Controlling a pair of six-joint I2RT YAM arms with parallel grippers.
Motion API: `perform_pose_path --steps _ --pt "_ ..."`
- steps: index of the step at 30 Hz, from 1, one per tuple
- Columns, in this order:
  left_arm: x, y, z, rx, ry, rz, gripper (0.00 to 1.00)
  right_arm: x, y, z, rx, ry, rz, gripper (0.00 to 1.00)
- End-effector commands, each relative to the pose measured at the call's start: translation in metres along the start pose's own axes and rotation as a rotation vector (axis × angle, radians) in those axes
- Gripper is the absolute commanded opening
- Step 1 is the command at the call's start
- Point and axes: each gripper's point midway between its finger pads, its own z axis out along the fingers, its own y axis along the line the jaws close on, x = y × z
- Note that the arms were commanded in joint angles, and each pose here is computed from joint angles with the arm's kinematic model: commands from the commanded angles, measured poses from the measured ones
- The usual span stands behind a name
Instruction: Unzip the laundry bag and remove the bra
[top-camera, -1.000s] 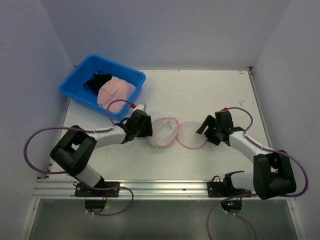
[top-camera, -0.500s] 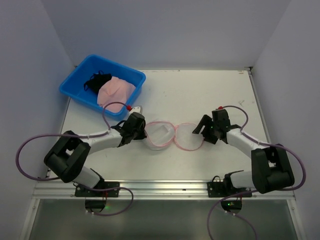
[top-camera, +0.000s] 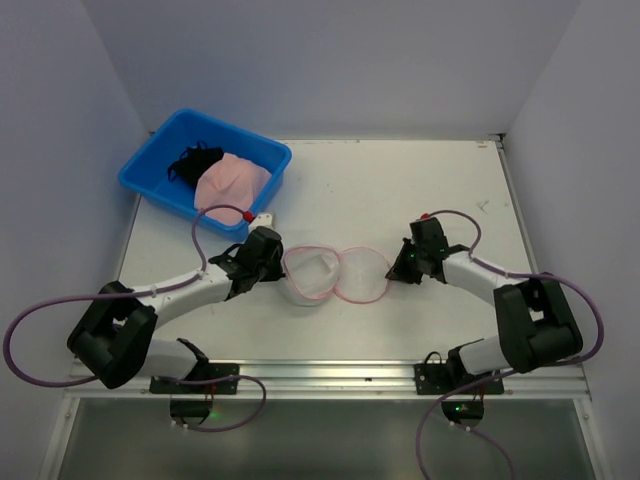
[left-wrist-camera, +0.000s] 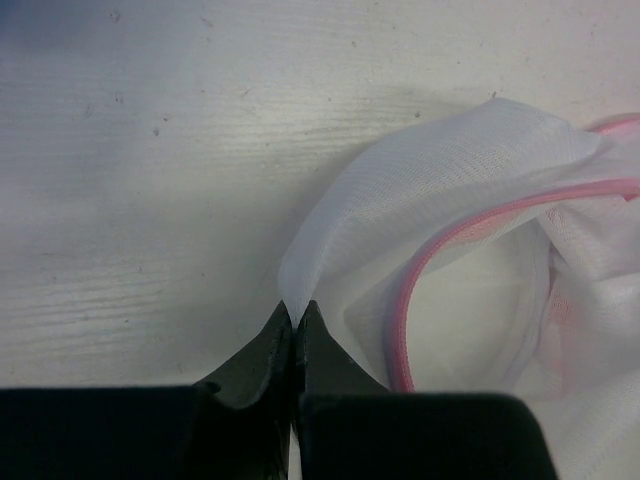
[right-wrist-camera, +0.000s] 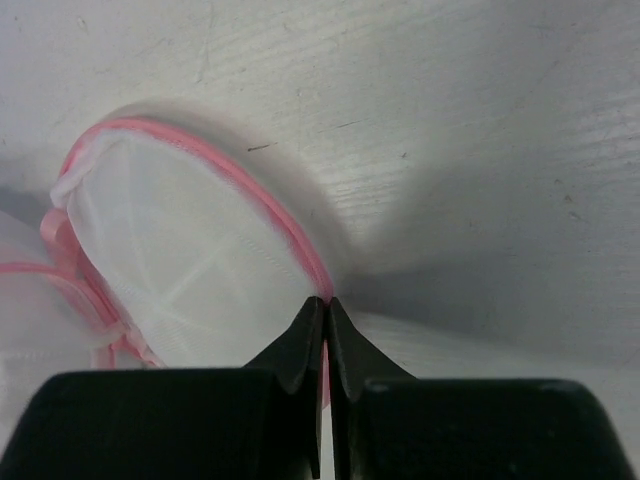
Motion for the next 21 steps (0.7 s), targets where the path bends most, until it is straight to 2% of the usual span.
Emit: perform_pose_path --steps 1,5,13,16,21 --pt "-0.002 0.002 -0.002 -0.006 -0.016 0.018 0.00 -0.009 0.004 -0.006 0.010 -0.032 -0.025 0.00" --pt "-0.003 -0.004 0.000 0.020 -0.019 -0.006 0.00 -0.020 0.010 -0.026 0.001 -0.096 -0.079 0.00" --pt "-0.006 -0.048 0.013 0.169 0.013 -0.080 0.00 -0.029 0.087 -0.106 -0.290 -0.197 -0.319 0.00" --pt "-0.010 -0.072 0.020 0.224 0.019 -0.103 0.00 -0.022 0.114 -0.125 -0.398 -0.182 -0.379 0.00" --pt "-0.010 -0.101 0.034 0.282 0.033 -0.128 0.00 -0.009 0.141 -0.132 -0.467 -0.130 -0.460 0.00"
